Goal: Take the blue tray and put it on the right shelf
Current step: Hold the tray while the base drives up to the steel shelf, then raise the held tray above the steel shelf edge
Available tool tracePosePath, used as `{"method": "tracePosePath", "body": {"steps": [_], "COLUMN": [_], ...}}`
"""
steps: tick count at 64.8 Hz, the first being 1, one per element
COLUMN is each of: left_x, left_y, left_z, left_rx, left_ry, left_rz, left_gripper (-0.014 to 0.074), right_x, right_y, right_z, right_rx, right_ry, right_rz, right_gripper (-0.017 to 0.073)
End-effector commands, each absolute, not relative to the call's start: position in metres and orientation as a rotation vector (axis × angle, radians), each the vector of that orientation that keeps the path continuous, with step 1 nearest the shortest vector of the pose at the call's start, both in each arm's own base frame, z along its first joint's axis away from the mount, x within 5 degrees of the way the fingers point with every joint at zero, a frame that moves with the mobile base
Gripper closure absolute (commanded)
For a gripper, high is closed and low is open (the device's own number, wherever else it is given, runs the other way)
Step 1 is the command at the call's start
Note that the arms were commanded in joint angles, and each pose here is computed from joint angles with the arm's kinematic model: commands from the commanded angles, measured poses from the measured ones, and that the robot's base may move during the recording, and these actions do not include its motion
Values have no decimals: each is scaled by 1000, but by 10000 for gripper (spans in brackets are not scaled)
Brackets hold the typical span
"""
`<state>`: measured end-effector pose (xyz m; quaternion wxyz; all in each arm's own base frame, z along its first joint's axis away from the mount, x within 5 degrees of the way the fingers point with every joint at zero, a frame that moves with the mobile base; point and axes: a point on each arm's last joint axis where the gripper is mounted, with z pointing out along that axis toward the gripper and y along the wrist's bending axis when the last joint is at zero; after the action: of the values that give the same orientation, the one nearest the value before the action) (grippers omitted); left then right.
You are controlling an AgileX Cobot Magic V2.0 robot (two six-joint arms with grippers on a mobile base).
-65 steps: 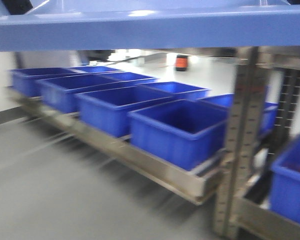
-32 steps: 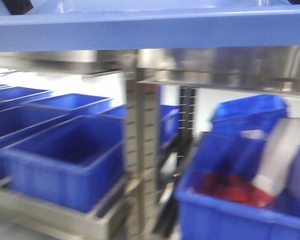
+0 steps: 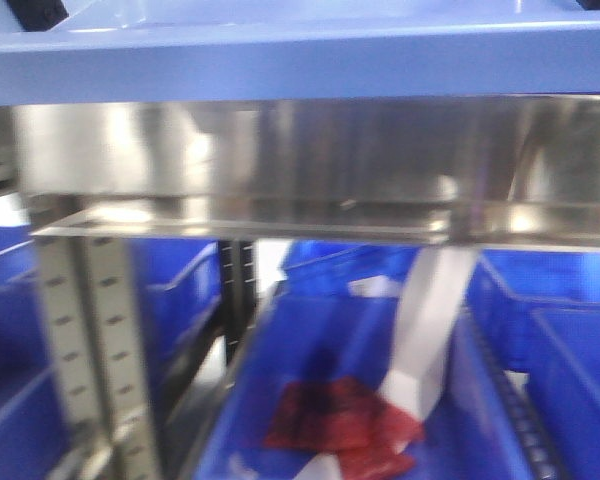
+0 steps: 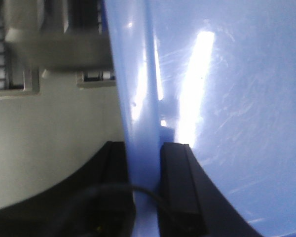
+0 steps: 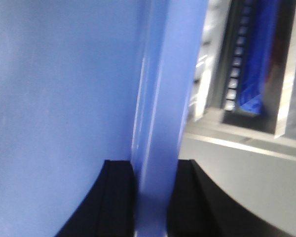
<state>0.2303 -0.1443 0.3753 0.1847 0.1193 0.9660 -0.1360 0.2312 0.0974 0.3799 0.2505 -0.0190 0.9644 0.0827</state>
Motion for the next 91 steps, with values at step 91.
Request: {"method": "tracePosePath", "body": {"steps": [91], "left_x": [214], "left_y": [-139], "left_z": [386], "left_rx": [409], "left_ry": [2766], "left_rz": [-367], "left_gripper": [642], "right_x": [228], "right_y": [94], "right_z": [400], "right_rx": [-80], "right_ry": [2501], "right_rz": [238], "right_gripper": [503]}}
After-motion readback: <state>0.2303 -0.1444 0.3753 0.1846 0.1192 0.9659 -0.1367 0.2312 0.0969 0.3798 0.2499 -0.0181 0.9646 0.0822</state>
